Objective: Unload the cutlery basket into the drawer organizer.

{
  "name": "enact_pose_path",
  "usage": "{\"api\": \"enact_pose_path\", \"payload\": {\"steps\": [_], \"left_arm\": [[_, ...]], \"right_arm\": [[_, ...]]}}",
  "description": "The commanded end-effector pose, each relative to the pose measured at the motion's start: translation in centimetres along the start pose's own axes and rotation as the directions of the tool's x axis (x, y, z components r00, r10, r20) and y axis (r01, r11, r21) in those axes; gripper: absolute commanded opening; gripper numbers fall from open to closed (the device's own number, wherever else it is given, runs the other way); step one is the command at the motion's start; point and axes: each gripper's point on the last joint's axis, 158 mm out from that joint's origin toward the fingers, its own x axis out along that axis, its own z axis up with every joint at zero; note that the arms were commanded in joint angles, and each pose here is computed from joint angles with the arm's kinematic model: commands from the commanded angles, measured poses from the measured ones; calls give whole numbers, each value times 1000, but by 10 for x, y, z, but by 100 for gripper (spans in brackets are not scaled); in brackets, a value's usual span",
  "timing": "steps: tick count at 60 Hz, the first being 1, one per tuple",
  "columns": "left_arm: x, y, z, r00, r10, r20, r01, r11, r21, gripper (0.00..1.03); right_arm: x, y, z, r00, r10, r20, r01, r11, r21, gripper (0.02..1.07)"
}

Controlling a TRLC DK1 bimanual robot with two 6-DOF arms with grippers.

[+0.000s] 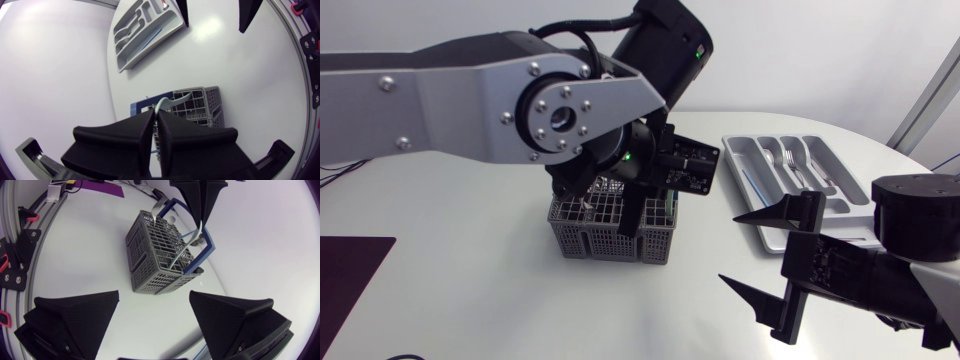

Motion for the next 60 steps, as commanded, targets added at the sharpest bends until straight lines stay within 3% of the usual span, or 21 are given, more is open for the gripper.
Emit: {"api": "enact_pose_path", "payload": {"steps": [1,31,41,50,60], "left_arm": [[-20,18,4,998,57,10,-57,998,-22,6],[-55,30,14,992,117,37,-114,990,-80,6],[-61,27,20,995,91,40,-81,975,-208,6],[-54,21,26,998,44,54,-19,920,-392,6],[-52,25,39,992,13,128,65,808,-585,6]], "right_arm": [[0,6,-4,1000,4,-8,-4,1000,23,103],[-3,3,2,1000,-19,11,18,999,45,103],[-5,-3,8,999,-36,23,34,995,89,102],[-7,-11,8,998,-66,18,62,985,163,102],[-12,-28,9,990,-141,-11,141,967,213,99]]}}
